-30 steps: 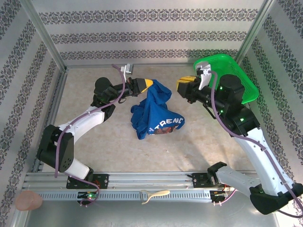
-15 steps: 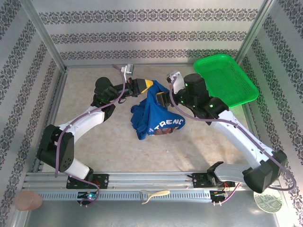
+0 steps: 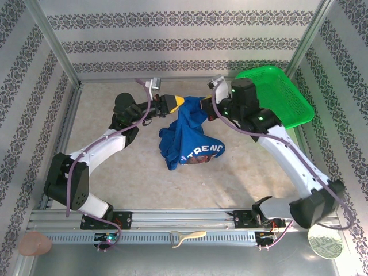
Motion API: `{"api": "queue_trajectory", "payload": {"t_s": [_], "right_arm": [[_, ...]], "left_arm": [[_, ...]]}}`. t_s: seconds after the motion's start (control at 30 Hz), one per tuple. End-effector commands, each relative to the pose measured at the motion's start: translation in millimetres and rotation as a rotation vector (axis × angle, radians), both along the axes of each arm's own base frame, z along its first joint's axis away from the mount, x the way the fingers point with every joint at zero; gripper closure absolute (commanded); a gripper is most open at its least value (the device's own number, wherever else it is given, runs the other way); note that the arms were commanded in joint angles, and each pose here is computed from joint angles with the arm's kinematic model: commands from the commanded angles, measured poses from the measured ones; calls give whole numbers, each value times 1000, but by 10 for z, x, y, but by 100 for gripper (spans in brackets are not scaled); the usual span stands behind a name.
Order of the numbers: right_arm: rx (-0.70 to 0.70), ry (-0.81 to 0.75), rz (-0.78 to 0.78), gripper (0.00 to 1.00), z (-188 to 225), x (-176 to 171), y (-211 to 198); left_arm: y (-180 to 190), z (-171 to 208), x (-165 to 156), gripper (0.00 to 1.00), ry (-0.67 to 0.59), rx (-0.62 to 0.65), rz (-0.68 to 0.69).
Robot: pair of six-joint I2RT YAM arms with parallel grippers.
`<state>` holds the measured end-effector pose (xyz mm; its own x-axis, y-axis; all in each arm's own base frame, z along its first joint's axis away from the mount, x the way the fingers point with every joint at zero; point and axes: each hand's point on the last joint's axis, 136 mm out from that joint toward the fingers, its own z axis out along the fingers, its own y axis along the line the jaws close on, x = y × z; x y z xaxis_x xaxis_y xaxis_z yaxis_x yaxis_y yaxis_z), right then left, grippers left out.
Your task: Fold the inside-out t-shirt
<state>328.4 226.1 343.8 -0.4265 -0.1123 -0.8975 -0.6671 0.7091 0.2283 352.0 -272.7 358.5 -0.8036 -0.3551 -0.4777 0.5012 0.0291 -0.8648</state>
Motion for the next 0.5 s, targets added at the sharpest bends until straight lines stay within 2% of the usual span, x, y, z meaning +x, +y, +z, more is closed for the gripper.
{"api": "queue_trajectory", "payload": {"t_s": [0.0, 0.07, 0.23, 0.33, 0.47], "right_arm": [[234, -14, 218, 100, 474, -535, 111], [324, 8, 288, 100, 545, -667, 141], [386, 55, 249, 100, 417, -593, 107], [393, 89, 206, 100, 301, -517, 91], [388, 116, 145, 100, 171, -457, 38]], "left_arm": [[280, 108, 242, 55, -31, 10, 141], [343, 135, 315, 46, -34, 8, 154], [351, 151, 134, 45, -48, 33, 143], [295, 25, -129, 45, -63, 135, 152], [43, -221, -558, 44, -117, 334, 144]]}}
